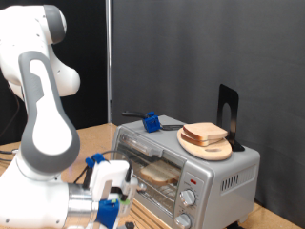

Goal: Make a piece of toast with the oven

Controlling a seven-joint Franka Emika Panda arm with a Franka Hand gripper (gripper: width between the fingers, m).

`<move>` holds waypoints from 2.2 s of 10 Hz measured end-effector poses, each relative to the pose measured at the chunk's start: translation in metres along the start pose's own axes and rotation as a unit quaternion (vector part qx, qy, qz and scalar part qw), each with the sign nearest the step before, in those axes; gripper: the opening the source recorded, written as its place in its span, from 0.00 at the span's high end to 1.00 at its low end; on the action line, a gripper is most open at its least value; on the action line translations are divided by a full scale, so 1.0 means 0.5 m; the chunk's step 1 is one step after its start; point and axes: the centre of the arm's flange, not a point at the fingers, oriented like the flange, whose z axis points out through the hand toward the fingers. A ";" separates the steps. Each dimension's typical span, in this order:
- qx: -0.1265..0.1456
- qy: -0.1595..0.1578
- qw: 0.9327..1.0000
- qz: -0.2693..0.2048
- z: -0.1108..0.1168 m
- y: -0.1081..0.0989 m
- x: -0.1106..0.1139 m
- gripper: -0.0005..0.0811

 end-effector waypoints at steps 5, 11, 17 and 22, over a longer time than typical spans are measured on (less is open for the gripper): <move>-0.025 -0.039 0.996 0.080 0.014 0.004 0.007 0.16; 0.011 -0.057 0.996 0.073 -0.005 -0.025 0.092 0.16; 0.002 -0.052 0.995 0.087 -0.014 -0.022 0.119 0.16; -0.073 -0.096 0.986 0.117 0.001 -0.029 0.127 0.16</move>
